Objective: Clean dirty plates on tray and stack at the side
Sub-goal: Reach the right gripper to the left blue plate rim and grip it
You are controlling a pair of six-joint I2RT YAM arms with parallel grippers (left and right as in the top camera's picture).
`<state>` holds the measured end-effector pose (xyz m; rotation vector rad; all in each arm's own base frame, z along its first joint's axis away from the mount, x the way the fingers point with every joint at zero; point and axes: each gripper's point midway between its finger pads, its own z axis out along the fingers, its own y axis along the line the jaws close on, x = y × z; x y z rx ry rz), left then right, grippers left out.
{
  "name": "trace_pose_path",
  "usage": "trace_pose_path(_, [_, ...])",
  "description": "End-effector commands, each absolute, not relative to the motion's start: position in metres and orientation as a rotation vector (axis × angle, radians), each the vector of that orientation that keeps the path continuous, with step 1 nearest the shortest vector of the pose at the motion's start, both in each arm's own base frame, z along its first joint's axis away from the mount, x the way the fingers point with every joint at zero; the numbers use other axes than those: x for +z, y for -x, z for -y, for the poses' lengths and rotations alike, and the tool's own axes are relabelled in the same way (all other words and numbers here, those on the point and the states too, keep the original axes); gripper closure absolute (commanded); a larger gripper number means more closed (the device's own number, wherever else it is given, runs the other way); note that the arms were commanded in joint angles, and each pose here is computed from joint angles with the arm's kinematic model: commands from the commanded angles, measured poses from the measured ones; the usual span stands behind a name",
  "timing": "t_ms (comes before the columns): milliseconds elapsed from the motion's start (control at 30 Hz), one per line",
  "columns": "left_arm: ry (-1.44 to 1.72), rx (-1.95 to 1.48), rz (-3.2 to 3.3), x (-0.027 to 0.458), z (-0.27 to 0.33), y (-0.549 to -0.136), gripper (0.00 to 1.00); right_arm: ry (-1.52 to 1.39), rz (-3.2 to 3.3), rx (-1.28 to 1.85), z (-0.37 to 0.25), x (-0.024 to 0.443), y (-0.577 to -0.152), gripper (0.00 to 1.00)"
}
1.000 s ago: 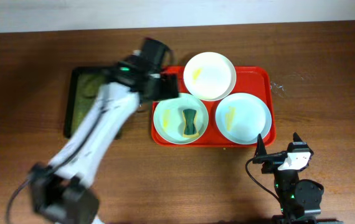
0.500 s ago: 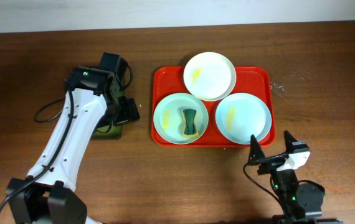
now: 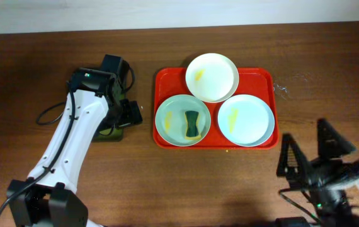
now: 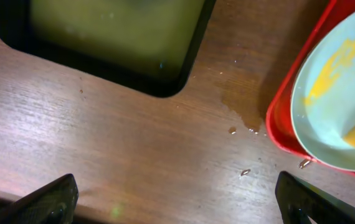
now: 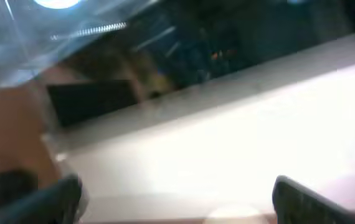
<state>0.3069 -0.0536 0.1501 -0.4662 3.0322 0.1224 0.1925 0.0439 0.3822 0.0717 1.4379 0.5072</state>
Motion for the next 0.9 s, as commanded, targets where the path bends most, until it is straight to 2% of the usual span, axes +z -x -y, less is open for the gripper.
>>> trace_pose_path(0, [0.455, 0.12, -3.049, 0.147, 0.054, -0.306, 0.0, 0.04, -1.892, 0.347, -0.046, 0.363, -0.227, 0.02])
trace_pose_path(133, [0.454, 0.119, -3.047, 0.147, 0.054, -0.307, 0.01, 0.295, -2.101, 0.915, -0.124, 0.363, -0.259, 0.02])
trace_pose_path(167, [0.455, 0.12, -3.048, 0.147, 0.054, -0.307, 0.01, 0.324, -2.108, 1.013, -0.134, 0.359, -0.273, 0.08])
trace_pose_path(200, [0.454, 0.119, -3.047, 0.147, 0.054, -0.307, 0.01, 0.313, -2.142, 1.052, -0.138, 0.349, -0.283, 0.22])
trace_pose_path(233, [0.454, 0.119, -3.047, 0.147, 0.054, -0.307, 0.01, 0.267, -2.22, 1.059, -0.139, 0.329, -0.296, 0.28])
trace_pose_path(267, [0.454, 0.118, -3.046, 0.147, 0.054, -0.307, 0.01, 0.182, -2.364, 0.998, -0.136, 0.293, -0.31, 0.32])
trace_pose_path(300, [0.454, 0.118, -3.046, 0.147, 0.054, -0.307, 0.01, 0.126, -2.548, 0.878, -0.135, 0.244, -0.321, 0.33])
trace_pose_path(333, [0.454, 0.118, -3.046, 0.147, 0.054, -0.307, 0.0, 0.119, -2.642, 0.818, -0.138, 0.217, -0.326, 0.33])
trace_pose_path(467, [0.446, 0.106, -3.037, 0.147, 0.057, -0.31, 0.0, 0.309, -2.785, 0.79, -0.175, 0.14, -0.346, 0.38])
trace_pose_path(567, [0.396, 0.098, -3.034, 0.147, 0.067, -0.31, 0.01, 0.374, -2.85, 0.619, -0.177, 0.088, -0.363, 0.41])
trace_pose_path(667, [0.395, 0.09, -3.022, 0.148, 0.068, -0.313, 0.01, 0.482, -2.844, 0.61, -0.181, 0.059, -0.373, 0.48])
trace_pose_path(867, [0.393, 0.014, -3.014, 0.148, 0.077, -0.318, 0.01, 0.47, -2.822, 0.457, -0.168, 0.043, -0.392, 0.48])
